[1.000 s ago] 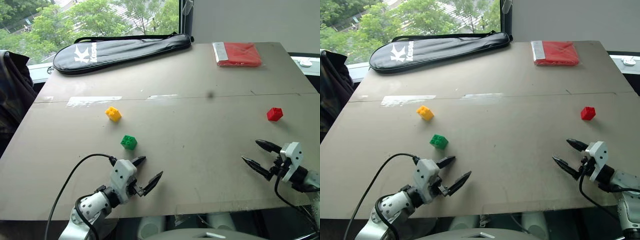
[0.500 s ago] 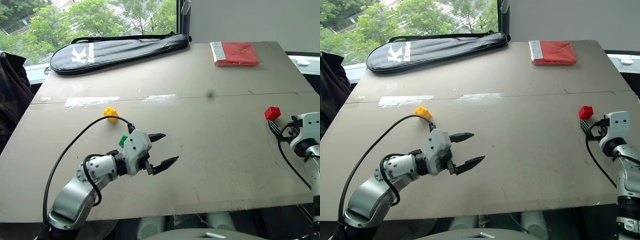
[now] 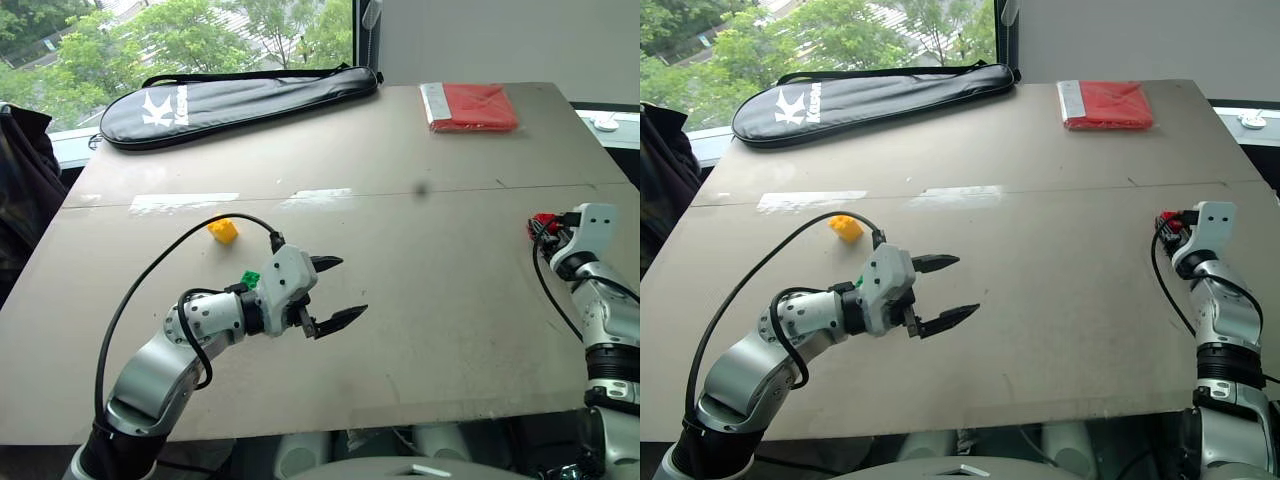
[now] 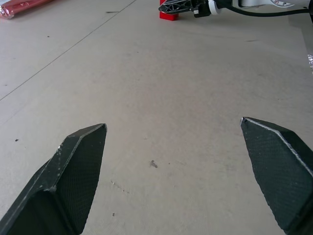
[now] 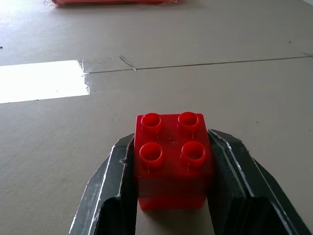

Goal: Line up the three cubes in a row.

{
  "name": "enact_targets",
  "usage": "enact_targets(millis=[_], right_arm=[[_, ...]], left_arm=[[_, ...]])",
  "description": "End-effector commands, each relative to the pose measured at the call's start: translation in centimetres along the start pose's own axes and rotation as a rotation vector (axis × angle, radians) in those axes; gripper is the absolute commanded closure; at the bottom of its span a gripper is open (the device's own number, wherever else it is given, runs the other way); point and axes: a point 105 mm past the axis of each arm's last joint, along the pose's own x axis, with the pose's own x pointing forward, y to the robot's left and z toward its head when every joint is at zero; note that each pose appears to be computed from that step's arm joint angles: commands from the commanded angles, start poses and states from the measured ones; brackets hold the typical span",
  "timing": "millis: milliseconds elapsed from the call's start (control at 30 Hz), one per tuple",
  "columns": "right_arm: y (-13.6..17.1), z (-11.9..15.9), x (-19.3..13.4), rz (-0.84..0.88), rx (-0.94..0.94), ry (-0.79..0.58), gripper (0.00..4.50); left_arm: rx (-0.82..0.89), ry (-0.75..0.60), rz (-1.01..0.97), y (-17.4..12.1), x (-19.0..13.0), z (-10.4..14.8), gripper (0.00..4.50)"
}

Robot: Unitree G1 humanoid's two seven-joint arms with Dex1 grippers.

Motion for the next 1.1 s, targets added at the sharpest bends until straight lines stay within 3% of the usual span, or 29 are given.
enact_targets(millis=[33, 200, 467, 700, 1100], right_arm=[[0.8, 1.5, -0.2, 0.026, -0.029, -0.058, 3.16], [3.9, 2.1, -2.0, 0.071, -0.03, -0.087, 3.16], [13.1, -0.2, -6.7, 0.226, -0.063, -0.023, 3.16], [16.8, -1.0, -7.4, 0.239, -0.075, -0.002, 3.16], [17.1, -0.6, -6.7, 0.157, -0.067, -0.024, 3.16]], left_arm=[[0.044, -0.035, -0.024, -0.4, 0.1, 1.3, 0.0], [0.053, -0.031, -0.024, -0.2, 0.0, 1.5, 0.0], [0.061, -0.018, -0.049, -0.3, 0.4, 1.2, 0.0], [0.078, 0.008, -0.059, 0.0, 0.1, 1.0, 0.0], [0.077, 0.04, -0.057, 0.2, -0.4, 0.4, 0.0]])
